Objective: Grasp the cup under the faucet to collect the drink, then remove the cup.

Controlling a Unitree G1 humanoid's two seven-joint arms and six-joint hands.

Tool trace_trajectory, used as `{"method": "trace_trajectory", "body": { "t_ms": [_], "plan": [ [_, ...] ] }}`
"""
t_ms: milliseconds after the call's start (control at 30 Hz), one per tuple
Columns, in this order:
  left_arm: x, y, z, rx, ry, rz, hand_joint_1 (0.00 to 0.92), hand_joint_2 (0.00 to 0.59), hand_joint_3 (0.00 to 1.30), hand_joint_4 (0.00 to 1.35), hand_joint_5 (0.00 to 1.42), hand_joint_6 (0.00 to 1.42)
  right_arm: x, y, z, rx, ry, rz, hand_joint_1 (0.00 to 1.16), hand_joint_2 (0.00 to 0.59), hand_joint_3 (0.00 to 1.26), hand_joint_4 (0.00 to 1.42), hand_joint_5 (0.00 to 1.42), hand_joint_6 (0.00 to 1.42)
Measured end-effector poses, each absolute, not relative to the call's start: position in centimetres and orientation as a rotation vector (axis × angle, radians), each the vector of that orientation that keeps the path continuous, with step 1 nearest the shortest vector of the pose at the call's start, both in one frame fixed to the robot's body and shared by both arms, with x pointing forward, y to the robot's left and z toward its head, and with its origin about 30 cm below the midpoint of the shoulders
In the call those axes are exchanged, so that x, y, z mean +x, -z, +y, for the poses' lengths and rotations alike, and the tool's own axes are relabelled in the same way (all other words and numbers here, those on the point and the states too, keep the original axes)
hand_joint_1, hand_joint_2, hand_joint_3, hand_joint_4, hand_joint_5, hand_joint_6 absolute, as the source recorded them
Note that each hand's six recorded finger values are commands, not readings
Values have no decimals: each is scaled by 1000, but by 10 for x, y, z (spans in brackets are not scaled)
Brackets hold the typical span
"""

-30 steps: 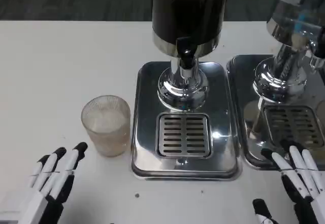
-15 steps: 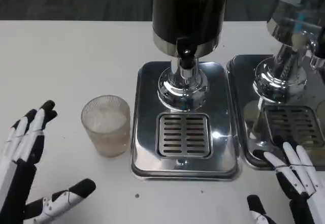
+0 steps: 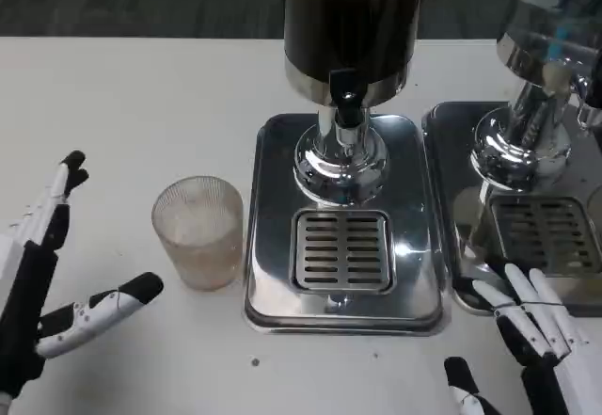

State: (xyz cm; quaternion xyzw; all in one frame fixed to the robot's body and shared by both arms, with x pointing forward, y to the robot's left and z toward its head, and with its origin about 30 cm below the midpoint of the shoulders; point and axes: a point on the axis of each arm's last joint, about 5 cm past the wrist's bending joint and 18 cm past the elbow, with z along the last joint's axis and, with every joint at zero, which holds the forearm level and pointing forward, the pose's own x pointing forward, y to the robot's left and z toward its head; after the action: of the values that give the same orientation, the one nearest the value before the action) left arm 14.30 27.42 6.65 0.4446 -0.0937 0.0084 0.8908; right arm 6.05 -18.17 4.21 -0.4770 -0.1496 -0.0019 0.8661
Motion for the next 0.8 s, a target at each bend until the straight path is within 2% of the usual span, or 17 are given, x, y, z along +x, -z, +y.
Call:
{"method": "trace_trajectory", "body": {
  "t_ms": [300,633,800],
  "plan": [
    [159,-61,276,937,43,-151,143,1,0,26,141,140,62,-40,-185,-981,7,-297,329,443,272,107,97,307],
    [170,-58,279,959,110,-124,161,2,0,51,169,159,65,-41,-185,-962,2,-303,261,424,283,119,97,307],
    [177,-58,277,959,137,-120,203,8,0,74,198,177,65,-40,-184,-954,6,-296,252,426,288,119,107,318]
  ]
}}
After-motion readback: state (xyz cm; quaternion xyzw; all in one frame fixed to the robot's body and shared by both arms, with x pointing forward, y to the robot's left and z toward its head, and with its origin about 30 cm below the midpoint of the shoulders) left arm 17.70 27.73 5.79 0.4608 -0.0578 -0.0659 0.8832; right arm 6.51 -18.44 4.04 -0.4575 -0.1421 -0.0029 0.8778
